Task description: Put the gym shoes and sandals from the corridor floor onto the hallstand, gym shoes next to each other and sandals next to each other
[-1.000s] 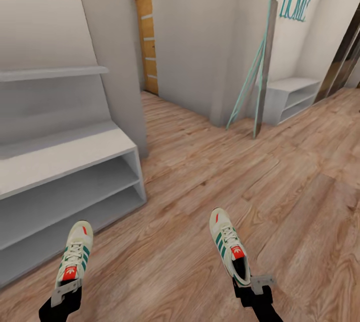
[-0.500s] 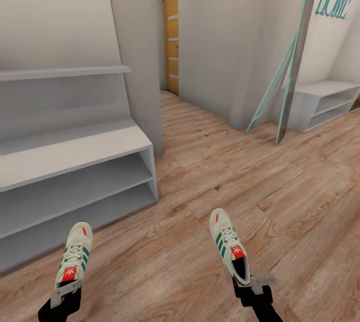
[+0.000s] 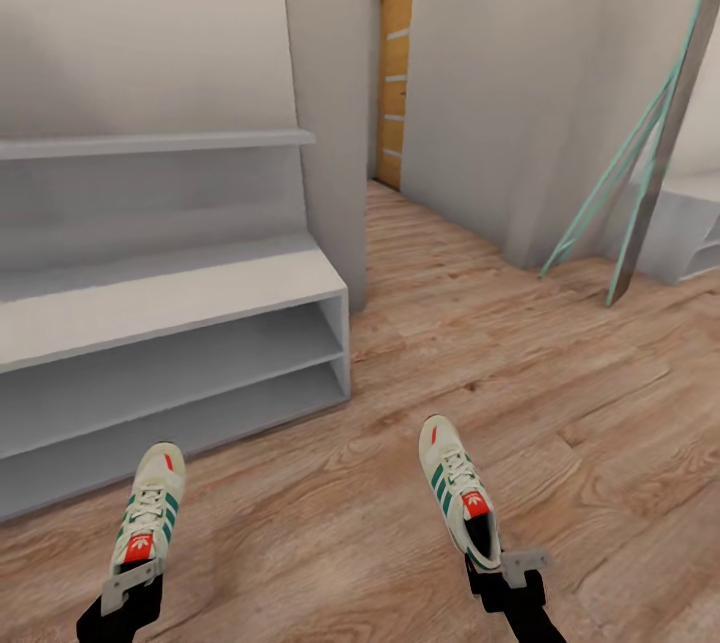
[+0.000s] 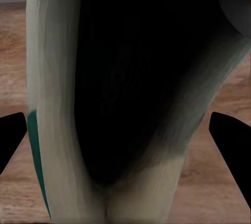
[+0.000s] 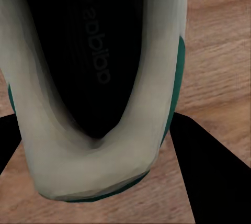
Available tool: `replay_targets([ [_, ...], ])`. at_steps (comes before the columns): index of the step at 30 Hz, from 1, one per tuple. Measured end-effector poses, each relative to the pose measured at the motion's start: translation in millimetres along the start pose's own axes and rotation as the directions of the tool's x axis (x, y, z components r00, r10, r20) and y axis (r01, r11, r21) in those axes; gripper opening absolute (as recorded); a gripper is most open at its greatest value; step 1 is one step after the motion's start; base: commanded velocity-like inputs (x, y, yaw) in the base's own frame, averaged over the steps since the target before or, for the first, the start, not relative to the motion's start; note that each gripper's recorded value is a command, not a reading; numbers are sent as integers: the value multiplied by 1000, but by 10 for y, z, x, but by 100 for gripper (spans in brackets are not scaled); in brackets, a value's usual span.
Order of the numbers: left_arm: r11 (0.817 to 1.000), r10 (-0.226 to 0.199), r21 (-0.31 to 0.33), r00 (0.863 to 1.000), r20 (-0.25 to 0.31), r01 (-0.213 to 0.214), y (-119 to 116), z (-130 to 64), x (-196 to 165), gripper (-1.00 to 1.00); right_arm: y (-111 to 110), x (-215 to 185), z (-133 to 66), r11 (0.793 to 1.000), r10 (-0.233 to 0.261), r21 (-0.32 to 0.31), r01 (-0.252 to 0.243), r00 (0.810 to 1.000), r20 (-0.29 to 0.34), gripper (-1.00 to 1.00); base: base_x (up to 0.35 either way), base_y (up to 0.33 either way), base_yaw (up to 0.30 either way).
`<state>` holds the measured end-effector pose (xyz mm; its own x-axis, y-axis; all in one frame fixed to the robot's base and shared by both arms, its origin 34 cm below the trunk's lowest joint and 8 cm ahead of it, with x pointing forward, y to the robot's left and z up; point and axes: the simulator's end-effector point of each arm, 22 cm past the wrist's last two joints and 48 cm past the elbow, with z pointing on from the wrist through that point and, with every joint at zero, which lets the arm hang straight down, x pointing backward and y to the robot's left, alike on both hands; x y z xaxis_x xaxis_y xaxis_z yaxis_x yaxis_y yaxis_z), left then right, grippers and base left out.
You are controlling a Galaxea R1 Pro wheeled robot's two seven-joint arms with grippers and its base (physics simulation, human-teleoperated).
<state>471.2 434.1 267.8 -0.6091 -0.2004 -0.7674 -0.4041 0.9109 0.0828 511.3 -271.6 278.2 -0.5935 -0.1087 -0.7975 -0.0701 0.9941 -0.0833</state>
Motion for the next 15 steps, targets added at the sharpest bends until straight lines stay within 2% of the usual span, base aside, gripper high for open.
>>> replay_targets([
  [11, 1000, 0, -1, 1000, 1, 0, 3, 0, -6, -100, -4, 2, -2, 1000, 0, 1, 0, 1000, 0, -100, 228, -154, 279],
  [15, 1000, 0, -1, 1000, 2, 0, 5, 1, -7, -100, -2, 2, -1, 1000, 0, 1, 0, 1000, 0, -100, 137, -165, 279],
])
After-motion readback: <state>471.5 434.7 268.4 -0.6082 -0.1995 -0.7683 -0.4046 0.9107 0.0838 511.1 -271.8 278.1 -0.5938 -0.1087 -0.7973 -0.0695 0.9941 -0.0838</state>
